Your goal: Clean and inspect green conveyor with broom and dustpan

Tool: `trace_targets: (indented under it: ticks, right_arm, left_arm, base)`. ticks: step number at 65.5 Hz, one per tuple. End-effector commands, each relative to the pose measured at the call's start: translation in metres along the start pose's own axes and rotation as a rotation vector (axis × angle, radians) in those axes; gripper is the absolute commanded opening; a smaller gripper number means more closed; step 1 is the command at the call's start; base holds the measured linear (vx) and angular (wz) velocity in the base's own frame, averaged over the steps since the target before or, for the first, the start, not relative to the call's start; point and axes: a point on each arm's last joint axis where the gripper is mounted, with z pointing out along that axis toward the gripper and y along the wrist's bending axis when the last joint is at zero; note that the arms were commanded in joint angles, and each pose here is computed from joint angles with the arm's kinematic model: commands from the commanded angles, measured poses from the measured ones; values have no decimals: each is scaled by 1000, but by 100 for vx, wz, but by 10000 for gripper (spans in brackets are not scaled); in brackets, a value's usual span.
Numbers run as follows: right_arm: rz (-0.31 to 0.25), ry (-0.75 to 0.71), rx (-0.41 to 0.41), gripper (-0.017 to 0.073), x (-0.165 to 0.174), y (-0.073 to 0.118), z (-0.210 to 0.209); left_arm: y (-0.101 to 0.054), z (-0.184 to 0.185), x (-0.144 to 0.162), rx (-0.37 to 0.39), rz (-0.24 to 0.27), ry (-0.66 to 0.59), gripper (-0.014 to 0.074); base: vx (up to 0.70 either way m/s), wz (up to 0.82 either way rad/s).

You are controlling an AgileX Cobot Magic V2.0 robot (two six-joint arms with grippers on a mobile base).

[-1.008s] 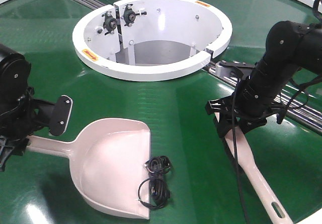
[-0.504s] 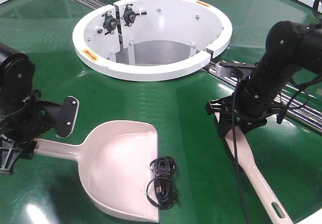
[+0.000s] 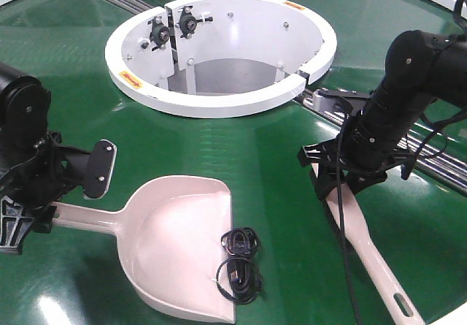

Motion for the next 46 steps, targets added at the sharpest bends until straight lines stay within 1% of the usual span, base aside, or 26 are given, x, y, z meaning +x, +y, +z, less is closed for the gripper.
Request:
trace_targets:
  ticks: [1, 33, 40, 42, 46]
  right_arm:
    - [-16, -24, -19, -5, 7, 5, -26]
    - [-16, -43, -18, -5, 5, 5, -26]
    - [-12, -21, -33, -5, 7, 7, -26]
    - [-4, -21, -42, -5, 7, 8, -25]
    - [30, -22, -80, -5, 7, 12, -26]
  left_arm:
    - [-3, -17, -1, -31, -14, -42, -24]
    - [-3, -17, -1, -31, -14, -42, -24]
    - [-3, -17, -1, -31, -14, -42, -24]
    - [-3, -17, -1, -31, -14, -42, -24]
    - [-3, -17, -1, -31, -14, -42, -24]
  base:
    - [0, 0]
    - [0, 0]
    - [0, 0]
    - [0, 0]
    - [0, 0]
